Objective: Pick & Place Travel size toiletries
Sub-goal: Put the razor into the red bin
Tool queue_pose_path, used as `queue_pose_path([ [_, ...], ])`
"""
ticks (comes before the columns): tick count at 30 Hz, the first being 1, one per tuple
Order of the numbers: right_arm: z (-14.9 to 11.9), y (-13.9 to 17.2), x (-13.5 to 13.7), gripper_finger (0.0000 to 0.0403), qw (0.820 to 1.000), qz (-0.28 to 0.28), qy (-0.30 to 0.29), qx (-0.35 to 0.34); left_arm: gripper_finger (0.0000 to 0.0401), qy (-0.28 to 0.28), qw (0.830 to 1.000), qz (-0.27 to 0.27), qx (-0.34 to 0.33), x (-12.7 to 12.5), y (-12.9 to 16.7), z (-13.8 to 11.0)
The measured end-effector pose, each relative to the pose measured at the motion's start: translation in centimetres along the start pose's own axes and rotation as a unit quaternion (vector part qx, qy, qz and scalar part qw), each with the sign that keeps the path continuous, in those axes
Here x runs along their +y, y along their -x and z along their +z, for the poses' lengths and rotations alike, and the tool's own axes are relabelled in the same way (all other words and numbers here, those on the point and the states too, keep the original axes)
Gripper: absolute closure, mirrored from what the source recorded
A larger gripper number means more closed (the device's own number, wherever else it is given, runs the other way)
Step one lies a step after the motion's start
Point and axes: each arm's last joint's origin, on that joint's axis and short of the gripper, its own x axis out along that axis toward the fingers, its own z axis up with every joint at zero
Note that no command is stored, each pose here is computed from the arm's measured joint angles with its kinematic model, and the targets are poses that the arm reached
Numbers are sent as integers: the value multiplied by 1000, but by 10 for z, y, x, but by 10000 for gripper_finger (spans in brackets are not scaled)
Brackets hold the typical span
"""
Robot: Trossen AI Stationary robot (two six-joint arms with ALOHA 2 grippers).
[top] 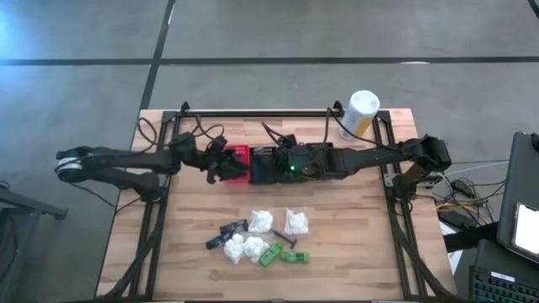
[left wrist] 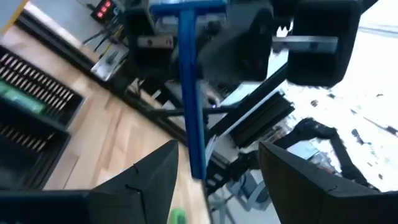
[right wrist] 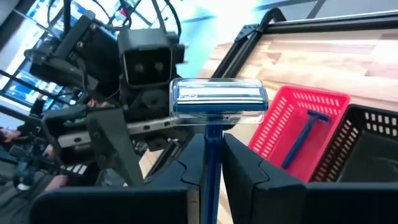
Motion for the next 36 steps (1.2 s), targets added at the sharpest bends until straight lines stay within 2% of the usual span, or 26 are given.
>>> queue_pose_path([
  [7,0,0,0,374,1000,0,4,0,174,12,1000,12,21,14,-25,5],
  [12,0,0,0,374,1000,-2,11,2,174,10,999,-10,46,17,-40,11],
  [24,-2,1,-3,370,999,-15,28,10,213,14,998,-3,54,23,-36,8],
  [29,-1,1,-3,364,999,-14,28,11,253,9,999,-4,52,22,-36,10],
  [36,-2,1,-2,365,999,-7,30,19,346,-17,999,-7,49,21,-37,11],
])
